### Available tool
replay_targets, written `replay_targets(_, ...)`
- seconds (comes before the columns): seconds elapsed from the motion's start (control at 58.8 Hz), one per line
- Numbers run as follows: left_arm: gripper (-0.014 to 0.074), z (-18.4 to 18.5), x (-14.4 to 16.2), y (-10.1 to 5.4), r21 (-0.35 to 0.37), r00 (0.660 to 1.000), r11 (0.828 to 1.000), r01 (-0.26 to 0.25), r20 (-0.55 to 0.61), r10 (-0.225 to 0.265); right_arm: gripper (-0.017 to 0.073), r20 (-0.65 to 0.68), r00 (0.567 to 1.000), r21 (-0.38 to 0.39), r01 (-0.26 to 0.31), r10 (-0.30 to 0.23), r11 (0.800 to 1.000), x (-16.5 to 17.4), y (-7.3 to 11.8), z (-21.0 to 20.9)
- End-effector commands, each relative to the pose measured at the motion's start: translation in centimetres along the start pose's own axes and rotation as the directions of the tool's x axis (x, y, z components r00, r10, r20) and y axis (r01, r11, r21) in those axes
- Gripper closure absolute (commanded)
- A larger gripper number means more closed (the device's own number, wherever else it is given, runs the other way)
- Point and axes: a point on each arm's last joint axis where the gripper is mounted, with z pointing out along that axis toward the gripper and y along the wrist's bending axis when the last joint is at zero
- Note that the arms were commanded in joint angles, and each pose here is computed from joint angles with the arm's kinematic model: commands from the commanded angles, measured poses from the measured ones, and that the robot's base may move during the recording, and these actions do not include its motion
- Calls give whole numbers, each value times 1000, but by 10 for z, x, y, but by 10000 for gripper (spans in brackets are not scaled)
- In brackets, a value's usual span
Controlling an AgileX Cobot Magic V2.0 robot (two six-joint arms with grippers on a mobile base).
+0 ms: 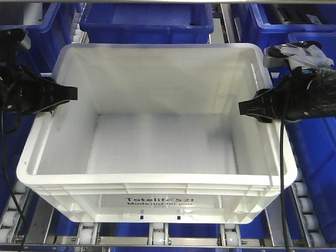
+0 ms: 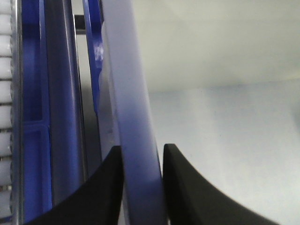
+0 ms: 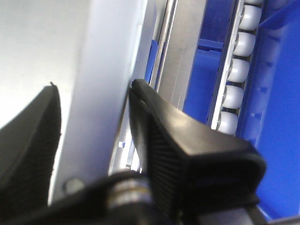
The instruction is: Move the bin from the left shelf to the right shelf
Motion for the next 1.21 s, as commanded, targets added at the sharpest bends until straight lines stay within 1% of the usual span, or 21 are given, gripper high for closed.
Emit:
replay_targets(0.0, 600, -20, -26, -10, 31, 979, 999, -13, 206, 7, 564, 184, 983, -7, -24, 25, 1000, -23, 2, -18)
replay_targets(0.102, 600, -21, -27, -9, 15, 976, 999, -34, 217, 30, 564, 191, 981, -6, -25, 26, 1000, -24, 2, -19)
replay_targets(0.17, 600, -21, -27, -8, 10, 974, 999, -40, 222, 37, 564, 195, 980, -5, -26, 26, 1000, -24, 2, -19)
replay_targets(0.595, 600, -21, -27, -8, 10, 974, 999, -41, 224, 37, 564, 199, 980, -5, -26, 27, 1000, -25, 2, -19)
replay_targets(0.8, 600, -21, -30, -8, 7, 967, 999, -40, 252, 37, 564, 199, 980, -5, -26, 27, 1000, -25, 2, -19)
replay_targets(0.987, 600, -21, -30, -8, 7, 967, 999, -40, 253, 37, 564, 199, 980, -5, -26, 27, 1000, -25, 2, -19)
replay_targets(1.191, 600, -20, -25, -8, 13, 980, 999, -40, 195, 37, 564, 199, 980, -5, -26, 27, 1000, -25, 2, -19)
